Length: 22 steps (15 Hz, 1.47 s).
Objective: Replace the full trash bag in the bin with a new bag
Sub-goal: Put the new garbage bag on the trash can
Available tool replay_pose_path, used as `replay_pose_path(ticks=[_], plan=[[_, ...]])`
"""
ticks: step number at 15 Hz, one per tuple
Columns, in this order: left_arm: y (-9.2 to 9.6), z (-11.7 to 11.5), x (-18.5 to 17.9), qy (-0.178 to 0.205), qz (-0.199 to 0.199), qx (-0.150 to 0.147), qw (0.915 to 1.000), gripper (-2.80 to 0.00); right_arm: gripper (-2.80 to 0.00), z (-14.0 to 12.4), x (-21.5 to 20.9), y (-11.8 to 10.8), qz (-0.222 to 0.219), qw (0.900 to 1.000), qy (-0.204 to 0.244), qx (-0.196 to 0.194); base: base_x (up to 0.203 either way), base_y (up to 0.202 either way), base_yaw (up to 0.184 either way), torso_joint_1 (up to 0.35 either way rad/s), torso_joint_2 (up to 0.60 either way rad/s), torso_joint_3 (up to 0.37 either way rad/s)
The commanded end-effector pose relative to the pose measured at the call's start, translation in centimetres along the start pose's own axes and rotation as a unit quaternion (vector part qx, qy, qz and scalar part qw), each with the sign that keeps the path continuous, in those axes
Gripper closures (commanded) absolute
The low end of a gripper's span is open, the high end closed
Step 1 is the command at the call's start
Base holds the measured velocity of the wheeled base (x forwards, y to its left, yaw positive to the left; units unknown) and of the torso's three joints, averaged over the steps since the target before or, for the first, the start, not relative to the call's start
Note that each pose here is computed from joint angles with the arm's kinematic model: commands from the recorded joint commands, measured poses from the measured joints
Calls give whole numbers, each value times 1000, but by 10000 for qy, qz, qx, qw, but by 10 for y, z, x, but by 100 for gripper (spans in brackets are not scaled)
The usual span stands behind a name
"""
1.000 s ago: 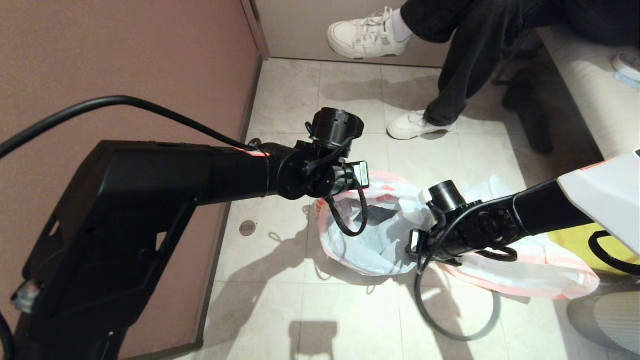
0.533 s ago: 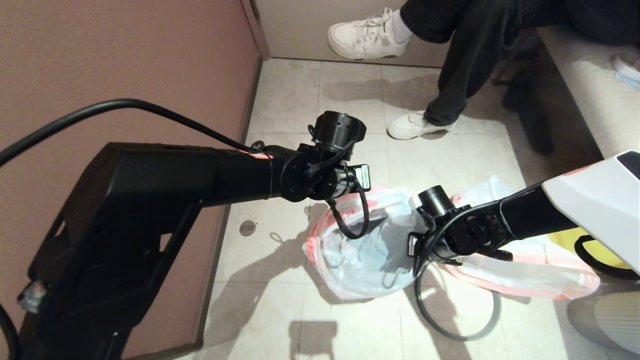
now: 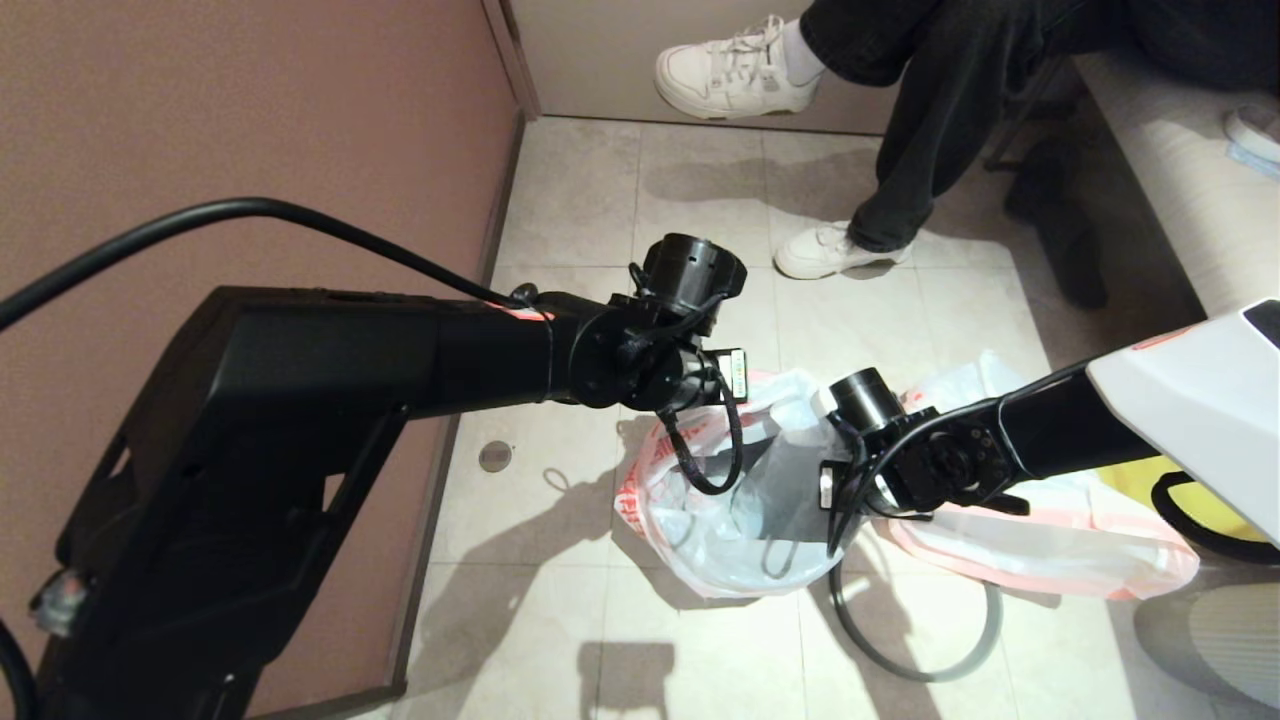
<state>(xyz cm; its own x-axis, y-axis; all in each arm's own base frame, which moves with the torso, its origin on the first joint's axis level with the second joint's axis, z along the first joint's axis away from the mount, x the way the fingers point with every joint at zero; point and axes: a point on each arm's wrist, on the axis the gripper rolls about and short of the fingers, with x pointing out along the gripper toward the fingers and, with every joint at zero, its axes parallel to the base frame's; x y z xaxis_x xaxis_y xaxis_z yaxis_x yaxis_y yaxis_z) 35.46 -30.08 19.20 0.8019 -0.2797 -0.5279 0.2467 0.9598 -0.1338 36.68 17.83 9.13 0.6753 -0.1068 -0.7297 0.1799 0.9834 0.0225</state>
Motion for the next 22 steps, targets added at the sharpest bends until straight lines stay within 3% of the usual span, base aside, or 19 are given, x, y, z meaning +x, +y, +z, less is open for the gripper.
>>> replay_pose_path(ticks=[1, 4, 7, 12, 17, 20, 22], plan=[[-1, -3, -2, 146, 42, 63, 9999, 0, 0, 0, 1, 0, -11, 10000, 6, 20, 0, 0, 0, 0, 0, 0], [-1, -23, 18, 527, 207, 418, 9975, 0, 0, -1, 3, 0, -16, 10000, 22, 13, 0, 0, 0, 0, 0, 0], [6, -32, 34, 662, 414, 530, 9955, 0, 0, -4, 8, 1, -55, 10000, 73, -23, 0, 0, 0, 0, 0, 0], [24, -36, 51, 772, 641, 445, 9940, 0, 0, -7, 18, -4, -138, 9997, 180, -1, 0, 0, 0, 0, 0, 0], [45, -32, 60, 694, 1027, 306, 9918, 0, 0, -4, 18, -9, -148, 9997, 177, 54, 0, 0, 0, 0, 0, 0], [47, -16, 46, 253, 1474, 275, 9884, 0, 0, -3, 19, -10, -158, 9997, 177, 63, 0, 0, 0, 0, 0, 0], [44, -17, 44, 254, 1479, 311, 9882, 0, 0, -3, 19, -10, -158, 9997, 177, 58, 0, 0, 0, 0, 0, 0]])
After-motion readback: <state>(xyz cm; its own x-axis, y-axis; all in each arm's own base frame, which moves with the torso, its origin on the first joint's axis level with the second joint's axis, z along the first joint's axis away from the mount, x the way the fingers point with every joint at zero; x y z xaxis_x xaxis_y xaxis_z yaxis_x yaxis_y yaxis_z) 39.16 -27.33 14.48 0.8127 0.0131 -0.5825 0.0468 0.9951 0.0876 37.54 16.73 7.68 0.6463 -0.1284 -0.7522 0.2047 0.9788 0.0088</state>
